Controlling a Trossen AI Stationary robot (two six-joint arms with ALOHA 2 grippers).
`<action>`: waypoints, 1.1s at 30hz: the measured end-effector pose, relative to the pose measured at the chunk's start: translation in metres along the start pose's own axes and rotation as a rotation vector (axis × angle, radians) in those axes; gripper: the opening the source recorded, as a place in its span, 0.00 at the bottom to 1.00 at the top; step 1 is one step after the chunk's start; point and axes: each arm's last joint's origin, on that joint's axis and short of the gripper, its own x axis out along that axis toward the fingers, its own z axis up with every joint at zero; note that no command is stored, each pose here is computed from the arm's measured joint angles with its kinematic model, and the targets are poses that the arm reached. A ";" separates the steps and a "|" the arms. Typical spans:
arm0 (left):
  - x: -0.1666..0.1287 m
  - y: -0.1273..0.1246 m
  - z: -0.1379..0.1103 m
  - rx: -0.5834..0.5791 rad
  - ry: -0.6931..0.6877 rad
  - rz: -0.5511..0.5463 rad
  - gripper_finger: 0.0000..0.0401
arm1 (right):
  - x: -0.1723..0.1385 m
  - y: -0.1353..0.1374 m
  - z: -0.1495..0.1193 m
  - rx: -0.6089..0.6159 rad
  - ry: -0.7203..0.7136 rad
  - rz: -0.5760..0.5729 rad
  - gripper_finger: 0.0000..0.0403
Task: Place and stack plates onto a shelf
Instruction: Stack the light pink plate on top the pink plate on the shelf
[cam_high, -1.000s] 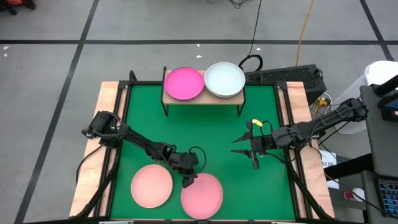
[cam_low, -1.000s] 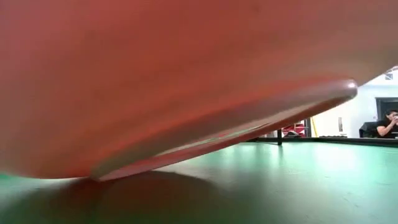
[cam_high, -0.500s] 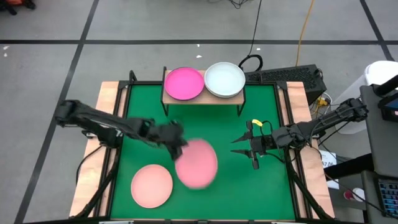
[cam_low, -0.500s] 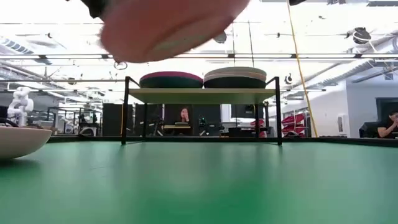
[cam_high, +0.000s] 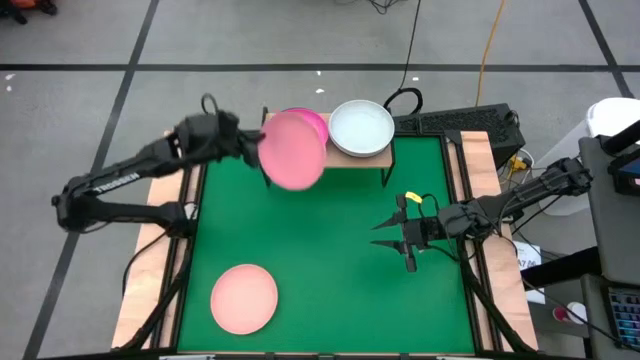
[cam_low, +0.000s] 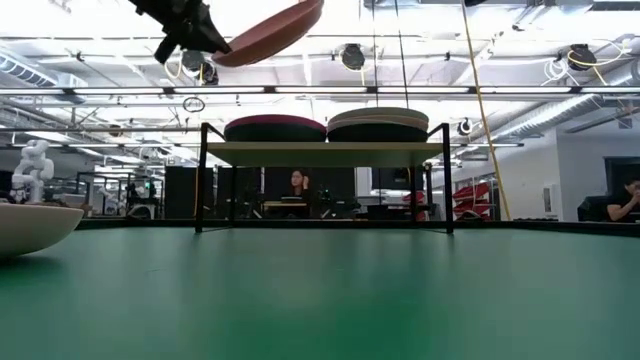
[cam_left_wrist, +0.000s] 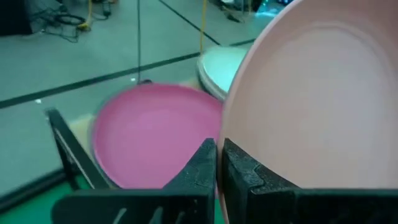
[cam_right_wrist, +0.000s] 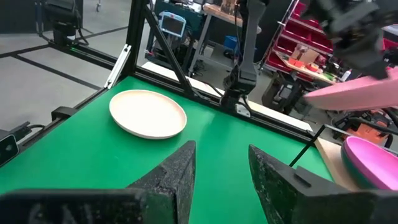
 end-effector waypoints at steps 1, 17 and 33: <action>0.001 0.004 0.009 -0.006 -0.001 0.006 0.02 | 0.000 0.000 0.000 0.001 -0.003 -0.001 0.32; 0.071 0.026 0.094 0.037 0.166 0.097 0.02 | 0.000 0.000 -0.002 -0.002 0.015 0.004 0.32; 0.074 0.064 0.094 -0.025 0.233 0.212 0.02 | 0.000 0.001 -0.002 -0.006 0.025 0.007 0.32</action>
